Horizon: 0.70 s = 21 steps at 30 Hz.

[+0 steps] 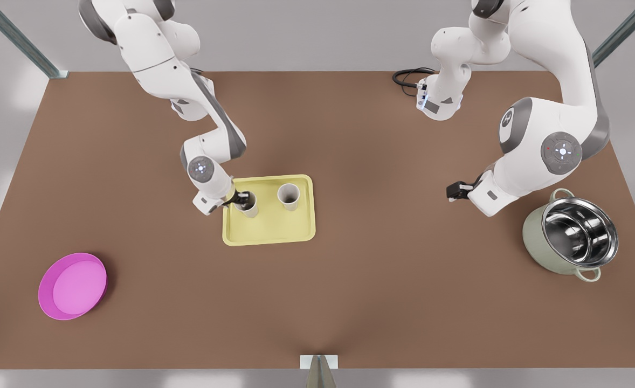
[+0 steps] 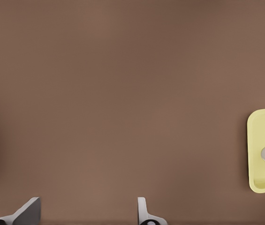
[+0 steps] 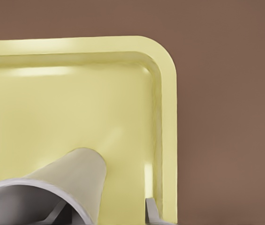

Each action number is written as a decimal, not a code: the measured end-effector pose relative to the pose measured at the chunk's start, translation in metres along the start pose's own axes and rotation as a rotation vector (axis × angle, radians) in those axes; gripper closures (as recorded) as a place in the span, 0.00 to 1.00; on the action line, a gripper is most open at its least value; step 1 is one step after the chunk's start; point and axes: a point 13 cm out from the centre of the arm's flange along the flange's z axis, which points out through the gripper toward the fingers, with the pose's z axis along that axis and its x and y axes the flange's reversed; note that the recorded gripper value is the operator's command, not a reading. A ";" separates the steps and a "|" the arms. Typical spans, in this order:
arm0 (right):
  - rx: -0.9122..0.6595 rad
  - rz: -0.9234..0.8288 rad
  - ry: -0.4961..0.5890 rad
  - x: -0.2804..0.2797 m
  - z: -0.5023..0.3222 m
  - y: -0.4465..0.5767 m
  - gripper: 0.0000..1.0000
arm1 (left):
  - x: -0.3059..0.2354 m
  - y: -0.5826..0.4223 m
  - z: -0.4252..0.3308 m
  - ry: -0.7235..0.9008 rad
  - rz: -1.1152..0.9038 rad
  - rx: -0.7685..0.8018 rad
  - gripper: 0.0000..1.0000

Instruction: Use the left arm to pick up the white IKEA cup from the tray and place it on the middle-left position; use the right arm to pick up the white IKEA cup from the tray and place it on the middle-right position

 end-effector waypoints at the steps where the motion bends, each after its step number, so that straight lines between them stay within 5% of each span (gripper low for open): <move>1: -0.002 0.005 0.000 0.000 0.000 0.000 0.65 | 0.000 0.000 0.000 0.000 -0.001 0.000 0.00; 7: -0.013 0.023 -0.001 -0.004 0.002 0.002 0.92 | 0.001 0.000 -0.001 -0.002 -0.006 0.000 0.00; 12: -0.048 0.078 -0.094 -0.045 -0.059 -0.019 0.92 | 0.003 0.002 -0.009 -0.014 -0.013 0.000 0.00; 15: -0.068 0.209 -0.159 -0.103 -0.129 -0.115 0.92 | 0.002 0.008 -0.010 -0.017 -0.026 0.001 0.00; 21: -0.029 0.278 -0.080 -0.131 -0.108 -0.279 0.91 | 0.009 -0.023 -0.013 -0.023 0.011 0.003 0.00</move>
